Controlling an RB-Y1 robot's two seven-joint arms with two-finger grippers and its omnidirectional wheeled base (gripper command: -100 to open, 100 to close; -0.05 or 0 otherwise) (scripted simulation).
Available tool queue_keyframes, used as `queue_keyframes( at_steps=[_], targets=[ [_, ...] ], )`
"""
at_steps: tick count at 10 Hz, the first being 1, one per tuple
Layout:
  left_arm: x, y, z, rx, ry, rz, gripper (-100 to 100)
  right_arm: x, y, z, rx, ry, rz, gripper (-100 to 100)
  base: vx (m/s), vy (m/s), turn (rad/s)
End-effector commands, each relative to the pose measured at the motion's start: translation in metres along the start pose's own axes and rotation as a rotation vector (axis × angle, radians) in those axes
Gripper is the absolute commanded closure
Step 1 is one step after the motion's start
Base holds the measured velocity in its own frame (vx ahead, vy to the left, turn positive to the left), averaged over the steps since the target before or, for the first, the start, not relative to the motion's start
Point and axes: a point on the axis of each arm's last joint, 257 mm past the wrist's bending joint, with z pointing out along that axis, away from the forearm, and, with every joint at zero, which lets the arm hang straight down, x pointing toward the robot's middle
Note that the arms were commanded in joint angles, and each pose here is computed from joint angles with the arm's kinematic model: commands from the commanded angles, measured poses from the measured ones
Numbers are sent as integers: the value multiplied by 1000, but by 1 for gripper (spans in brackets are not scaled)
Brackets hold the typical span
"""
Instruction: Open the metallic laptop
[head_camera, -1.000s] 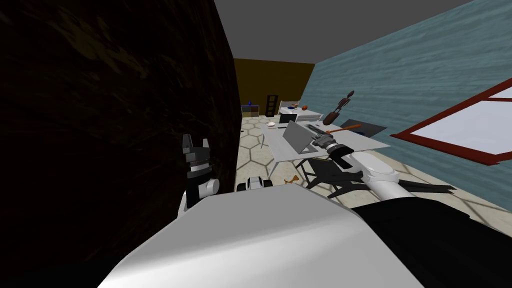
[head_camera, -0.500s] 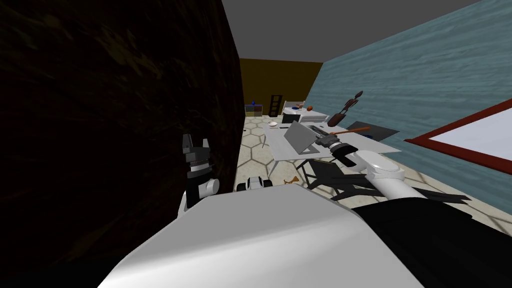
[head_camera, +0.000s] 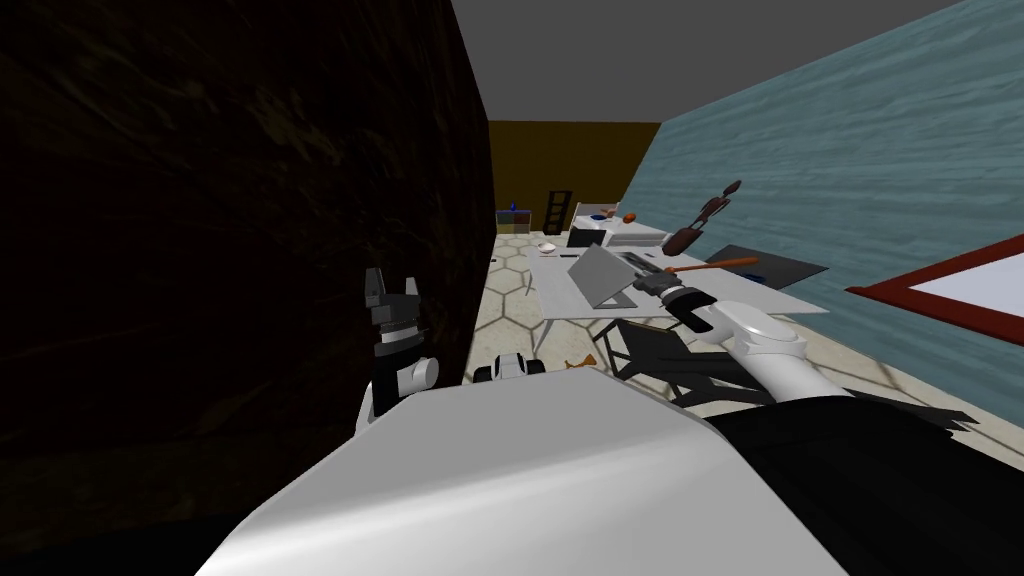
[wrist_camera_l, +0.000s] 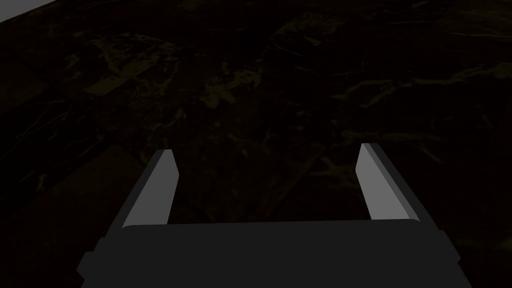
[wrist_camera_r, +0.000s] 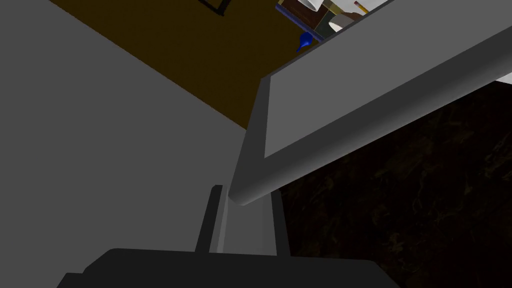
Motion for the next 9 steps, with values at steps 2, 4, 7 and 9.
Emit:
queue_keyframes(
  at_steps=[2, 4, 7, 9],
  targets=[
    [0, 0, 0, 0, 0, 0, 0, 36, 7, -4, 3, 54, 162, 100, -86, -100, 107],
    [0, 0, 0, 0, 0, 0, 0, 51, 6, -5, 13, 76, 247, 100, -67, -102, 114],
    [0, 0, 0, 0, 0, 0, 0, 57, 11, -2, 25, 64, 344, 100, -44, -93, 47],
    [0, 0, 0, 0, 0, 0, 0, 72, 24, -3, 22, 75, 429, 100, -50, -109, 70]
  ],
)
